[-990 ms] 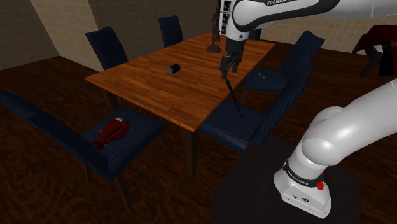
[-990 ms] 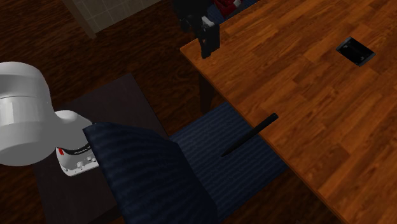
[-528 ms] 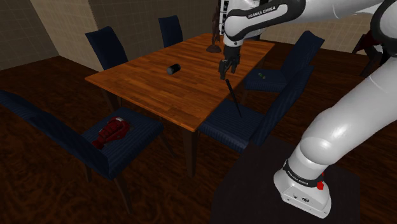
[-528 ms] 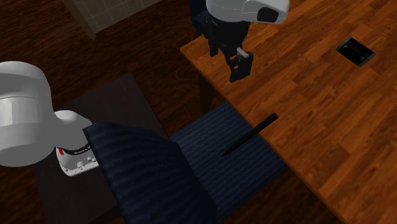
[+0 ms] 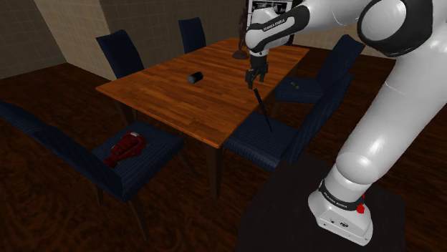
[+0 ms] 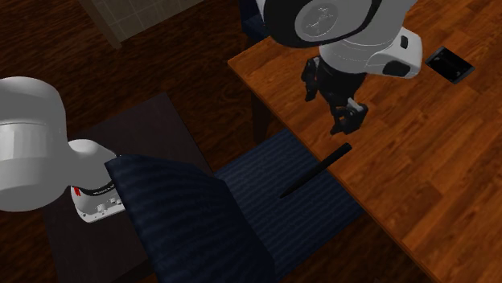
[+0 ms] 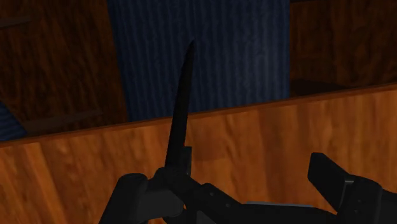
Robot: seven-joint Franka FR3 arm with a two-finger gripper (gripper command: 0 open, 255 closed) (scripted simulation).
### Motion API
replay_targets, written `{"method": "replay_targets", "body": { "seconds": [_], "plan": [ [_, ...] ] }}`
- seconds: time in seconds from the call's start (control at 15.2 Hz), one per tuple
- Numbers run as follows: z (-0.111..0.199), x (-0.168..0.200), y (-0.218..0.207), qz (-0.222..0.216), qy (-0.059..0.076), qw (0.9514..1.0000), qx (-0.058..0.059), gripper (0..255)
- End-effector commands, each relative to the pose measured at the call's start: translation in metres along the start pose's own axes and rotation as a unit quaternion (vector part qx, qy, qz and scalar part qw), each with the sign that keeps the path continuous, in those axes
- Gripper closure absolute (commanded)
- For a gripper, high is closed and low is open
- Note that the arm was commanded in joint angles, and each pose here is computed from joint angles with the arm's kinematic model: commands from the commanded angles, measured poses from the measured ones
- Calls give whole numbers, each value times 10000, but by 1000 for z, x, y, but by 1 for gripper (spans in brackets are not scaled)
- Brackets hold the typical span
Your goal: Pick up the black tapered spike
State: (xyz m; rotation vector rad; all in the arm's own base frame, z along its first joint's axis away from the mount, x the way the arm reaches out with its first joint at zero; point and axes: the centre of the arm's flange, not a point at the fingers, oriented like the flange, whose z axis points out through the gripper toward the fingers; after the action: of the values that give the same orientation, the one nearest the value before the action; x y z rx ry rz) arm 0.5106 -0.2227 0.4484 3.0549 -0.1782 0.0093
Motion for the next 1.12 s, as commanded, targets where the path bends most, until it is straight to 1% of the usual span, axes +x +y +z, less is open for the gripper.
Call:
{"method": "replay_targets", "body": {
  "seconds": [0.0,0.33,0.4,0.86,0.99,1.06],
  "plan": [
    [16,14,16,76,-33,9999,-68,0],
    [48,46,60,264,-115,9993,-225,0],
    [49,48,63,274,-120,9993,-234,0],
    [89,48,60,274,-120,9993,-234,0],
    [89,48,60,274,-120,9993,-234,0],
    [90,48,60,274,-120,9993,-234,255]
  ]
}}
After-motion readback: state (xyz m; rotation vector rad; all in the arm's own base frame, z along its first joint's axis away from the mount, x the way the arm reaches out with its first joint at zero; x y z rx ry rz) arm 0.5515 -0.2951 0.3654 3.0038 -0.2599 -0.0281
